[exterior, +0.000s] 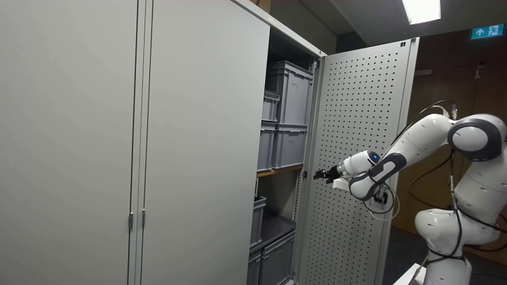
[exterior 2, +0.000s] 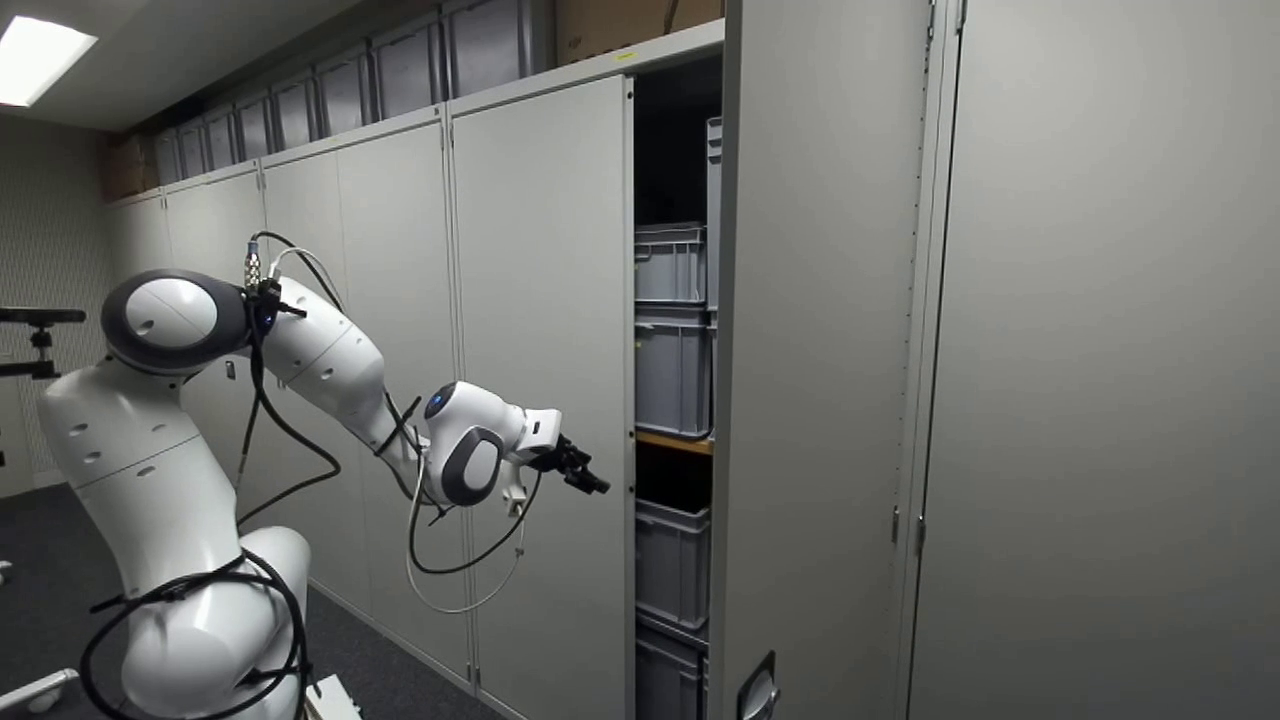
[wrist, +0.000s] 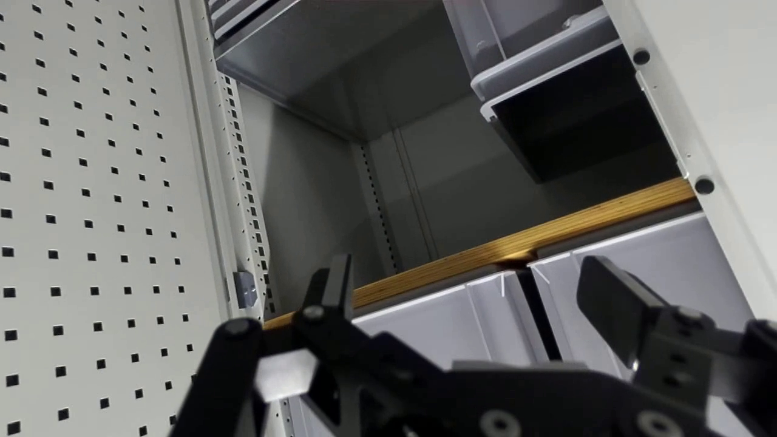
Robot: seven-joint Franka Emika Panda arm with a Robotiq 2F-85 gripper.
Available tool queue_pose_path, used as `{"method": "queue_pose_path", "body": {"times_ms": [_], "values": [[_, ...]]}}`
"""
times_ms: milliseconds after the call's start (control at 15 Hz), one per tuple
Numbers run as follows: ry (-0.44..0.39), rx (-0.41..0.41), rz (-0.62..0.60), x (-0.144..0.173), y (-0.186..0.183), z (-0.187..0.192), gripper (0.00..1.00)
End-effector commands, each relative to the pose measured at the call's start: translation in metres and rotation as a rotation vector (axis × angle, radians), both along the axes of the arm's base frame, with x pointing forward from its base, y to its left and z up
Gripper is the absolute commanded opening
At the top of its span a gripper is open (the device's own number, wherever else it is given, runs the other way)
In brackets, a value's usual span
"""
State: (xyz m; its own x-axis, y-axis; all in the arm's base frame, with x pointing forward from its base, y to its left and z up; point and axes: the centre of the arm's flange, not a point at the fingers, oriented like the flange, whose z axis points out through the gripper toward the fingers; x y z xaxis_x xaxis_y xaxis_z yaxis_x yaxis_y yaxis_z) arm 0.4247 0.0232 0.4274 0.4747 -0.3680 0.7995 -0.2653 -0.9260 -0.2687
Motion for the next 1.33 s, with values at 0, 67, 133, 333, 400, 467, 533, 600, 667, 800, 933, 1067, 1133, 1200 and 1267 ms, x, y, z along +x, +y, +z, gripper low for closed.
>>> {"method": "queue_pose_path", "body": {"times_ms": [0, 67, 133, 333, 400, 467, 533, 600, 667, 800, 933, 1067, 1133, 1200, 1267], "values": [[-0.003, 0.004, 0.061, -0.004, -0.03, 0.001, 1.0], [0.002, -0.002, 0.076, -0.004, -0.028, 0.001, 1.0], [0.008, -0.008, 0.092, -0.002, -0.026, 0.0, 1.0], [0.033, -0.019, 0.143, 0.006, -0.019, -0.004, 1.0], [0.041, -0.022, 0.156, 0.008, -0.017, -0.006, 1.0], [0.046, -0.026, 0.168, 0.01, -0.015, -0.007, 1.0], [0.053, -0.025, 0.18, 0.012, -0.014, -0.009, 1.0], [0.06, -0.028, 0.192, 0.013, -0.013, -0.01, 1.0], [0.065, -0.029, 0.204, 0.015, -0.012, -0.012, 1.0], [0.077, -0.029, 0.222, 0.018, -0.011, -0.016, 1.0], [0.086, -0.027, 0.24, 0.021, -0.01, -0.018, 1.0], [0.097, -0.024, 0.257, 0.023, -0.01, -0.021, 1.0], [0.102, -0.024, 0.264, 0.025, -0.01, -0.022, 1.0], [0.106, -0.023, 0.271, 0.026, -0.009, -0.023, 1.0], [0.11, -0.023, 0.278, 0.027, -0.009, -0.024, 1.0]]}}
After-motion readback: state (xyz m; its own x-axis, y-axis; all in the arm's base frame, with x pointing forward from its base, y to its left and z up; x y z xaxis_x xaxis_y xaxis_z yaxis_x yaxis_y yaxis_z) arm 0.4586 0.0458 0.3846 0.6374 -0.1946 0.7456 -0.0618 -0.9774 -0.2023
